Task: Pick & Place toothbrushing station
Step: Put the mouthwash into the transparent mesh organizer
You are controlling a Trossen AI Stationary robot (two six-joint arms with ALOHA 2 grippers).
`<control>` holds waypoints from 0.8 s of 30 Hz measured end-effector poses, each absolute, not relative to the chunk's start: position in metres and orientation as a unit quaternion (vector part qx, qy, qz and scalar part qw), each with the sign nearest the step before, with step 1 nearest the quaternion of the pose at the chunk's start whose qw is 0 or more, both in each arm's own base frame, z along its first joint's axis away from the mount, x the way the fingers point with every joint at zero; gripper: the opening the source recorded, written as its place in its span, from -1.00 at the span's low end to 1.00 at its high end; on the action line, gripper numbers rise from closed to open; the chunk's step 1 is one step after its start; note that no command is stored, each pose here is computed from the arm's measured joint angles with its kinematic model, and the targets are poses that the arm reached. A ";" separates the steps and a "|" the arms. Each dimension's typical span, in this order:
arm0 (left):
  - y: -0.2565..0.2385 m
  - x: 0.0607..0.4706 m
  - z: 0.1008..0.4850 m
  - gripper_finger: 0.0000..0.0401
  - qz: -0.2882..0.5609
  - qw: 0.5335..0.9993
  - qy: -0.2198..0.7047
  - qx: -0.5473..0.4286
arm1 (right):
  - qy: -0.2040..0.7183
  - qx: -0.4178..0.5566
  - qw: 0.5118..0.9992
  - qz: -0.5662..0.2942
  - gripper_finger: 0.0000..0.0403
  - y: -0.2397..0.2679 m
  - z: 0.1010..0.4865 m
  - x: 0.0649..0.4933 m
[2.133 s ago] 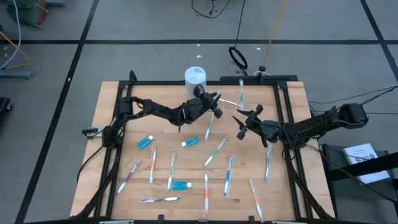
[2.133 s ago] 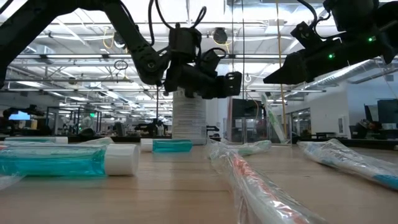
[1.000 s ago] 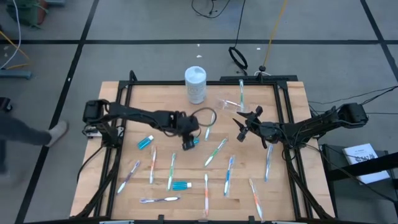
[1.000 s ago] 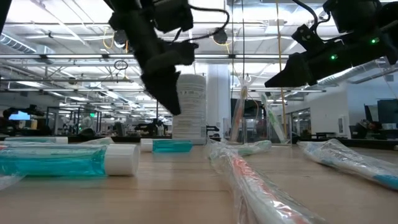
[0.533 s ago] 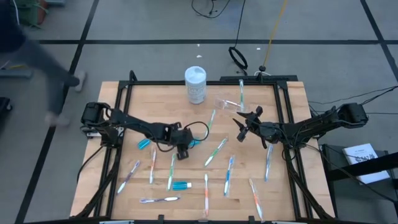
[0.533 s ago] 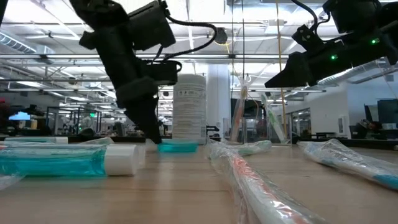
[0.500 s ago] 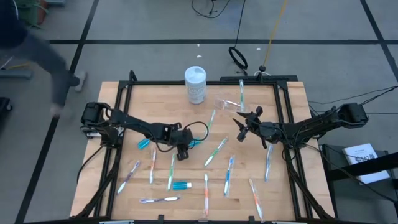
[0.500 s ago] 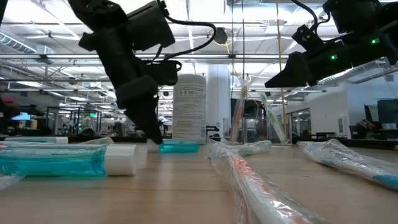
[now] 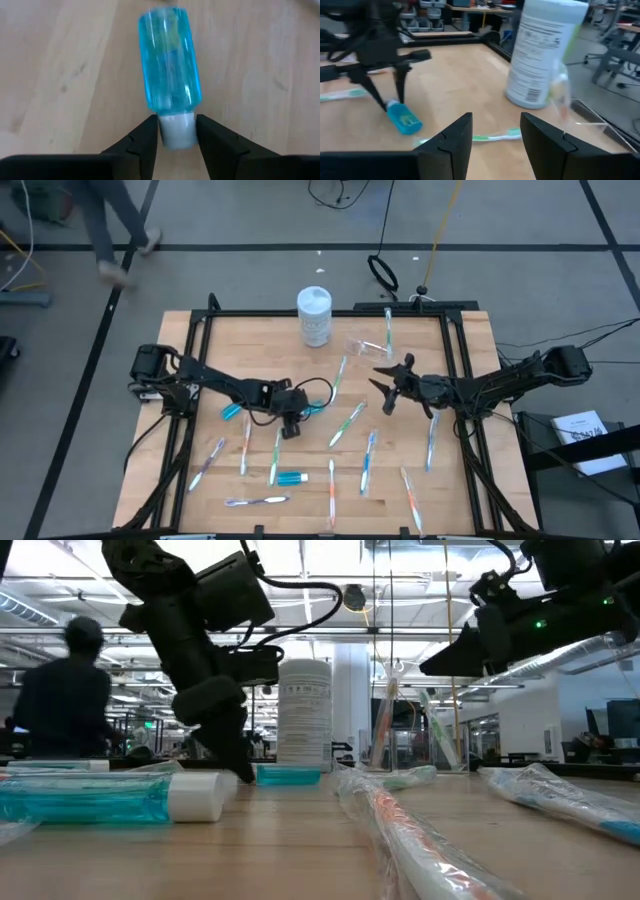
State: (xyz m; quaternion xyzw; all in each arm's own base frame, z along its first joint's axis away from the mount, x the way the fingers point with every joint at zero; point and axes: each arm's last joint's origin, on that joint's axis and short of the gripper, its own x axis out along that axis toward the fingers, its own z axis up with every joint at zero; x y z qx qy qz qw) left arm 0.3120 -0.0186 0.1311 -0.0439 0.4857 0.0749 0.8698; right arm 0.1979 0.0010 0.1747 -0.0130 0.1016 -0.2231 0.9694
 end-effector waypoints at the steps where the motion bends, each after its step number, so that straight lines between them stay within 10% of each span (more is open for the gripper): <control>1: -0.018 0.313 0.132 -0.35 0.071 0.872 0.482 -0.045 | 0.102 -0.012 0.971 -0.215 -0.21 0.002 0.175 0.198; 14: -0.009 0.319 0.139 -0.52 0.054 0.882 0.468 -0.001 | 0.094 0.007 0.995 -0.046 0.12 0.014 0.169 0.216; 24: -0.040 0.349 0.186 -0.53 -0.038 0.847 0.407 0.340 | 0.187 -0.001 0.982 -0.031 0.09 0.031 0.178 0.280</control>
